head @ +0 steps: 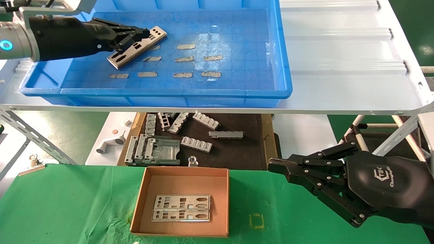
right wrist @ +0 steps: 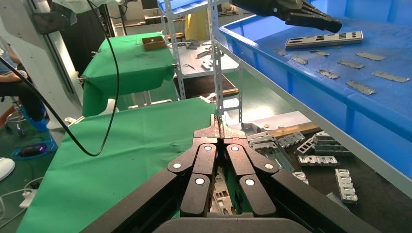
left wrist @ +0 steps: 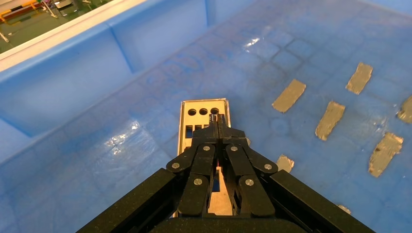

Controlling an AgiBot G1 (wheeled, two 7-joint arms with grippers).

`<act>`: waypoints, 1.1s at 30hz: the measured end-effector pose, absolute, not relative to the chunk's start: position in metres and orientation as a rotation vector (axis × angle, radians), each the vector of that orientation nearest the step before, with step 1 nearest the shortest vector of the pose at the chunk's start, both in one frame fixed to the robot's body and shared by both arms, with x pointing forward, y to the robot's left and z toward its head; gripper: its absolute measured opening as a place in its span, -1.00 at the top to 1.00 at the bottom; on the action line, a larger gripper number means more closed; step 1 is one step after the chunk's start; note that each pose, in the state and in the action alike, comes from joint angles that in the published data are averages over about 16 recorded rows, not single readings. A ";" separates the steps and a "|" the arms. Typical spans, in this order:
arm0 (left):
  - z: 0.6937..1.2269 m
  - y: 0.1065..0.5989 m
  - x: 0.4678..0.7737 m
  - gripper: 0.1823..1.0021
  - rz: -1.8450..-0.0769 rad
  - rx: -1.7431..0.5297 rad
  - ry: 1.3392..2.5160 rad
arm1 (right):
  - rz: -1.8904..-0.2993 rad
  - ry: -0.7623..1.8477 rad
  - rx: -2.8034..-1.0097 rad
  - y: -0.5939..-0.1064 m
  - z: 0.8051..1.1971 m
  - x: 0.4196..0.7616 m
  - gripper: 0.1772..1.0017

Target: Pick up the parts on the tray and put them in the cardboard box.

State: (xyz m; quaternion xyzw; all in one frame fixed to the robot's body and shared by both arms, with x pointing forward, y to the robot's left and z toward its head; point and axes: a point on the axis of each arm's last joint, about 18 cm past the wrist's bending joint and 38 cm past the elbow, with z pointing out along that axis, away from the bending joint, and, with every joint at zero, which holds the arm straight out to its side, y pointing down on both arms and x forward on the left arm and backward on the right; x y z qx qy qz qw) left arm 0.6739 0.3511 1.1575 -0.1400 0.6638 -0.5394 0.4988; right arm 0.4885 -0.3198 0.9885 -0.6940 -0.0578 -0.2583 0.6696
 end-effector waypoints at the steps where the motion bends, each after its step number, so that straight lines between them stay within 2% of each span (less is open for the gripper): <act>1: 1.158 0.352 0.674 0.96 -1.309 -0.342 1.605 | -0.582 -0.130 -1.564 -0.320 0.989 0.488 0.97; 13: 1.154 0.359 0.674 0.77 -1.357 -0.414 1.592 | -0.582 -0.130 -1.564 -0.320 0.989 0.488 0.97; 19: 1.152 0.362 0.675 0.55 -1.373 -0.444 1.587 | -0.582 -0.130 -1.564 -0.320 0.989 0.488 0.97; 33: 1.149 0.364 0.676 -0.23 -1.375 -0.470 1.596 | -0.582 -0.130 -1.564 -0.320 0.989 0.488 0.97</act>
